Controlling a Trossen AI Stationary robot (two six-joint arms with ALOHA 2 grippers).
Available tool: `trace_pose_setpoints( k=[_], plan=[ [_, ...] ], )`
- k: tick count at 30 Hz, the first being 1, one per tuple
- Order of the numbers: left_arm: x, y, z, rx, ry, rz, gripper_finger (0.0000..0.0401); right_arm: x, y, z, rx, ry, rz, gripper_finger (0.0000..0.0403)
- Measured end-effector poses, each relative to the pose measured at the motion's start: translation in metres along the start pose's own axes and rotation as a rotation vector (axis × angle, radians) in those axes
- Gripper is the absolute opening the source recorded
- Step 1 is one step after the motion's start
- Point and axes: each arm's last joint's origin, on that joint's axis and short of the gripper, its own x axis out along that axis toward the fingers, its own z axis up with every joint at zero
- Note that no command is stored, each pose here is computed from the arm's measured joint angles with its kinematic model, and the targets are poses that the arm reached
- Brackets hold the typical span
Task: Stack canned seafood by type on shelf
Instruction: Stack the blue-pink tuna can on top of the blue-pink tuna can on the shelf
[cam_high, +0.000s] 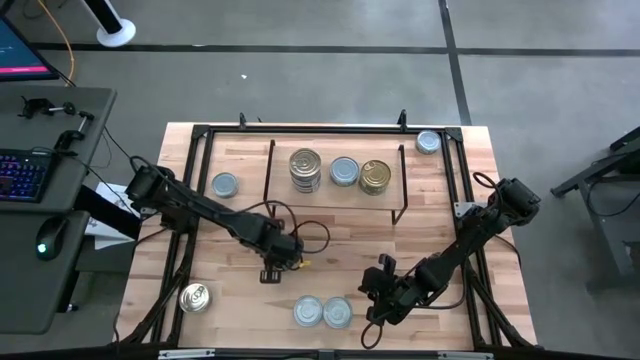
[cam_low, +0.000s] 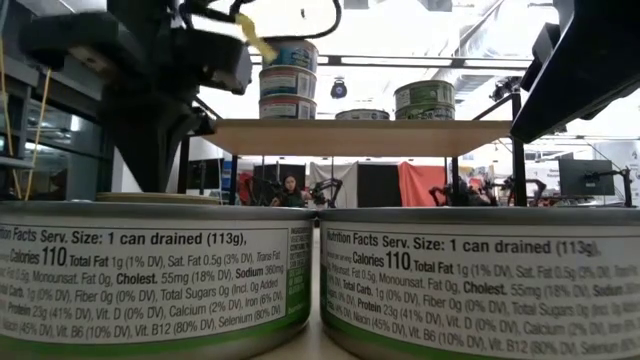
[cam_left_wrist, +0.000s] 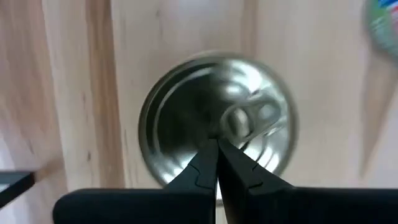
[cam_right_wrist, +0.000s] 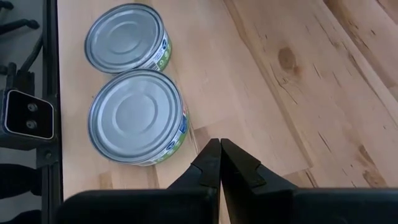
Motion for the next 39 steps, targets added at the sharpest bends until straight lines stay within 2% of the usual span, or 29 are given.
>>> trace_pose_setpoints(
  k=[6, 15, 18, 21, 23, 26, 28, 31, 35, 39],
  plan=[
    [0.013, 0.001, 0.007, -0.015, -0.006, -0.004, 0.0000, 0.000, 0.000, 0.000, 0.030, 0.000, 0.000, 0.0000],
    [0.048, -0.017, 0.048, -0.092, -0.316, -0.135, 0.0000, -0.006, 0.006, -0.011, -0.004, 0.021, 0.005, 0.0000],
    [0.057, -0.023, 0.066, -0.095, -0.373, -0.134, 0.0000, -0.008, 0.005, -0.015, -0.008, 0.030, -0.016, 0.0000],
    [0.054, -0.023, 0.081, -0.060, -0.384, -0.107, 0.0000, -0.007, 0.004, -0.015, -0.001, 0.028, -0.031, 0.0000],
    [0.045, -0.021, 0.088, -0.036, -0.387, -0.097, 0.0000, -0.004, -0.001, -0.010, 0.059, 0.037, -0.047, 0.0000],
    [0.026, -0.017, 0.085, 0.054, -0.356, -0.045, 0.0000, 0.004, -0.014, -0.004, 0.181, 0.052, -0.090, 0.0000],
    [0.010, -0.015, 0.083, 0.072, -0.380, -0.003, 0.0000, 0.013, -0.025, -0.003, 0.228, 0.053, -0.106, 0.0000],
    [-0.008, -0.019, 0.074, 0.086, -0.392, 0.056, 0.0000, 0.028, -0.040, -0.004, 0.255, 0.061, -0.032, 0.0000],
    [-0.005, -0.030, 0.056, 0.122, -0.418, 0.050, 0.0000, 0.041, -0.051, -0.003, 0.274, -0.035, 0.109, 0.0000],
    [0.006, -0.031, 0.030, 0.114, -0.421, 0.143, 0.0000, 0.046, -0.060, 0.002, 0.308, -0.070, 0.118, 0.0000]
  ],
)
